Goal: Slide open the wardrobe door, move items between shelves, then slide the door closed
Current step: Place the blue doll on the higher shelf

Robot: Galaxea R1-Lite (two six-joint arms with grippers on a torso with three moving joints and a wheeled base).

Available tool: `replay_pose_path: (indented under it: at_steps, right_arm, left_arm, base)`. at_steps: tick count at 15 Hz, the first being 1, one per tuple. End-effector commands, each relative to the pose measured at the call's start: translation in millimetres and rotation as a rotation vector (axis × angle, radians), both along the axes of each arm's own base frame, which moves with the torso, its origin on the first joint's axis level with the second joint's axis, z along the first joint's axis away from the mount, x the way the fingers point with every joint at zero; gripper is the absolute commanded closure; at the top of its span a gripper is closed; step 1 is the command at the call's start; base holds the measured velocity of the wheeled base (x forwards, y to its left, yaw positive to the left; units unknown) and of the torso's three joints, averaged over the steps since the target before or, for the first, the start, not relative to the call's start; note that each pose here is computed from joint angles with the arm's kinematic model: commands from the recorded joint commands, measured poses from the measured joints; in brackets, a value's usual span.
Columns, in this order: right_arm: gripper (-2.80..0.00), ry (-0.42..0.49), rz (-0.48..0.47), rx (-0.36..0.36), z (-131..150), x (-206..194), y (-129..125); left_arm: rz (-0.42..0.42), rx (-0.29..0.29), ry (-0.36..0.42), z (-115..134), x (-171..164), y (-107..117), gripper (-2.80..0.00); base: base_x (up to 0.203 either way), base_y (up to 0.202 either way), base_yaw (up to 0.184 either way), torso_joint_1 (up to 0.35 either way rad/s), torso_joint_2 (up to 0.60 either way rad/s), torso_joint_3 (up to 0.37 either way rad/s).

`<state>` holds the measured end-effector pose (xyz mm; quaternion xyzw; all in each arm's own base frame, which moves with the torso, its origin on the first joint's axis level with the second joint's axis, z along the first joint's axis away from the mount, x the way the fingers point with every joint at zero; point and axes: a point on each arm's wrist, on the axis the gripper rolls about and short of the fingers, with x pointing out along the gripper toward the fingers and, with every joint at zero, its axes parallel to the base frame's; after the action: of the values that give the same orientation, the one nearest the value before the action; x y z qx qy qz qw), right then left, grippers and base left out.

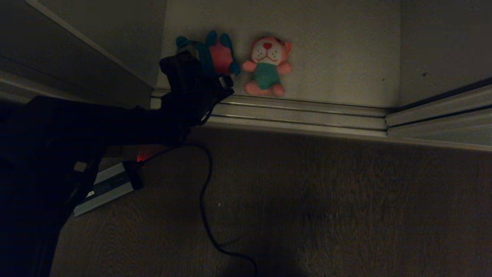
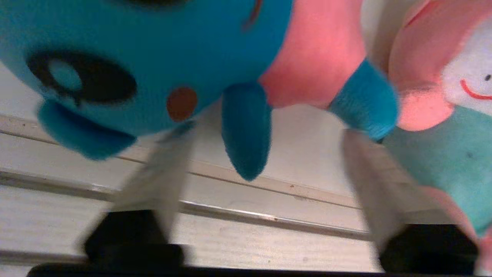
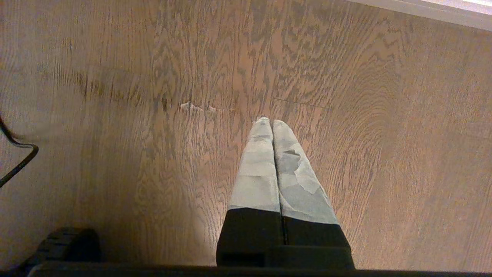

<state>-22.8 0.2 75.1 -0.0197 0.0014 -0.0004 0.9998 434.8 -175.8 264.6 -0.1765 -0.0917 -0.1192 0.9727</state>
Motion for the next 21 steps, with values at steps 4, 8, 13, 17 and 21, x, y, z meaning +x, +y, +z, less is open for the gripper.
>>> replay_pose_path:
  at_steps: [4,8,13,17,21]
  right_arm:
    - [0.0,0.003,0.001,-0.001,-1,0,0]
    - [0.0,0.003,0.001,-0.001,-1,0,0]
    - [0.0,0.003,0.001,-0.001,-1,0,0]
    - [0.0,0.003,0.001,-0.001,-1,0,0]
    - [0.0,0.003,0.001,-0.001,-1,0,0]
  left_arm:
    - [0.001,-0.005,-0.02,4,2,-1,0.0]
    - [0.0,-0.012,-0.04,10,1,-1,0.0]
    - [0.005,0.012,-0.028,16,-9,-6,0.0]
    - [-0.003,0.056,0.054,32,-35,3,0.0]
    - [0.023,0.069,0.064,42,-57,12,0.0]
  base:
    - [0.0,0.0,0.0,0.0,0.0,0.0]
    - [0.0,0.0,0.0,0.0,0.0,0.0]
    - [0.0,0.0,0.0,0.0,0.0,0.0]
    - [0.0,0.0,0.0,0.0,0.0,0.0]
    - [0.0,0.0,0.0,0.0,0.0,0.0]
